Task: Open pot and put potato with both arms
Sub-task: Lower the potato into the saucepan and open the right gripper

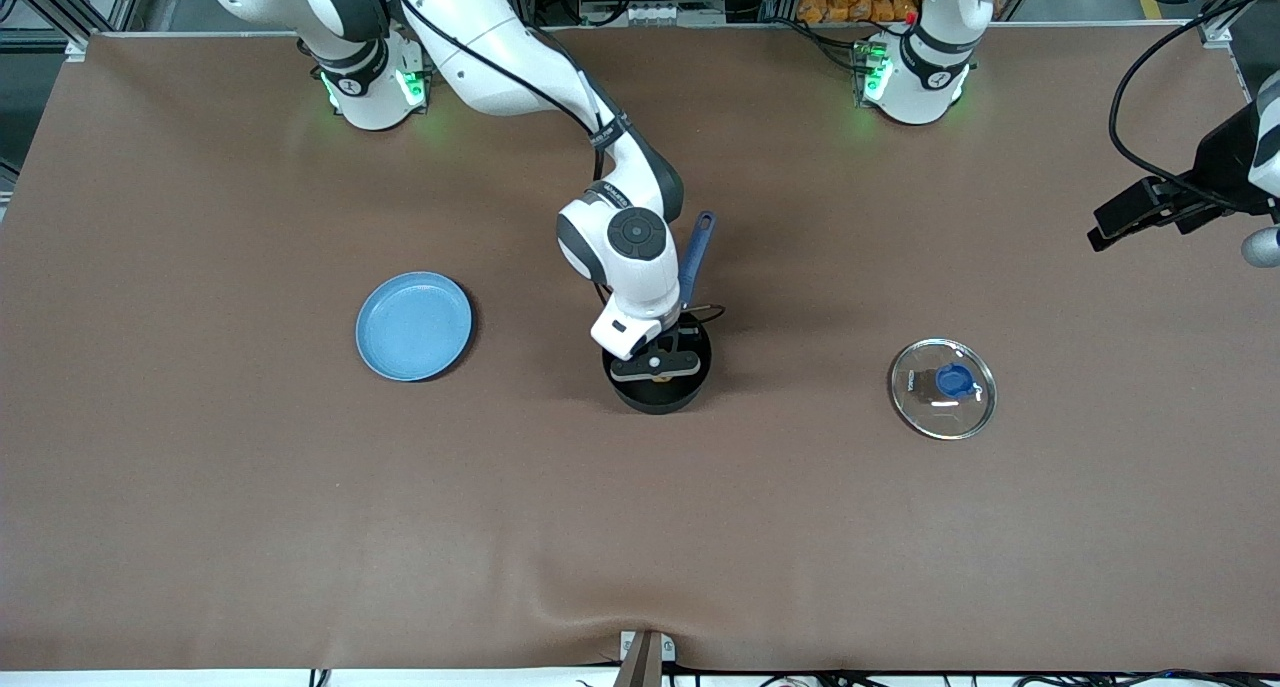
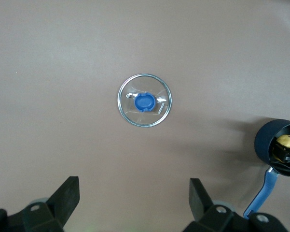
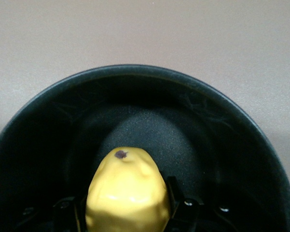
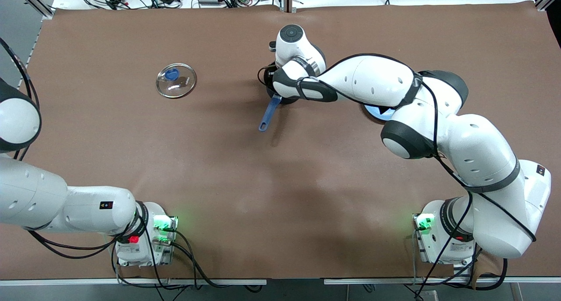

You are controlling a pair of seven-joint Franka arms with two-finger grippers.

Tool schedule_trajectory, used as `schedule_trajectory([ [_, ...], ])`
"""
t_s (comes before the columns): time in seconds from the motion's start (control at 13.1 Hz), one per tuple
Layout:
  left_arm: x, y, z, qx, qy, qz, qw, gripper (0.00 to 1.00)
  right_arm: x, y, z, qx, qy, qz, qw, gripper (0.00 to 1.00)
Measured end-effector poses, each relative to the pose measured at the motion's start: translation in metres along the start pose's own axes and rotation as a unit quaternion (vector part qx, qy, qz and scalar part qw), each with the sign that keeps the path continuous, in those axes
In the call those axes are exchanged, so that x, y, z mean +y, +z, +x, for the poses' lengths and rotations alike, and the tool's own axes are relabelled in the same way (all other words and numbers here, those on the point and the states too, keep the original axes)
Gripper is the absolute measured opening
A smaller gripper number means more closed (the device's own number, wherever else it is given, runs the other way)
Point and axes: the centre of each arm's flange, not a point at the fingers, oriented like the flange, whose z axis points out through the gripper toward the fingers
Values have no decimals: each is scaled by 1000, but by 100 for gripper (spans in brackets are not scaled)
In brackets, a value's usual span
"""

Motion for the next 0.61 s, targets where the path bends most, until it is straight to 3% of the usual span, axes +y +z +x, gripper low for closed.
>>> schedule_trajectory([
  [0.08, 0, 0, 0, 0, 0, 0, 1000, 100, 0, 0, 0, 0, 1, 0, 1000, 67],
  [0.3, 0, 4, 2, -3, 0, 1, 1000, 100, -1, -3, 2, 3, 2, 2, 1000, 96],
  [0.61, 0, 8, 4, -6, -1, 1, 1000, 100, 2, -36, 19, 4, 11, 3, 1000, 100],
])
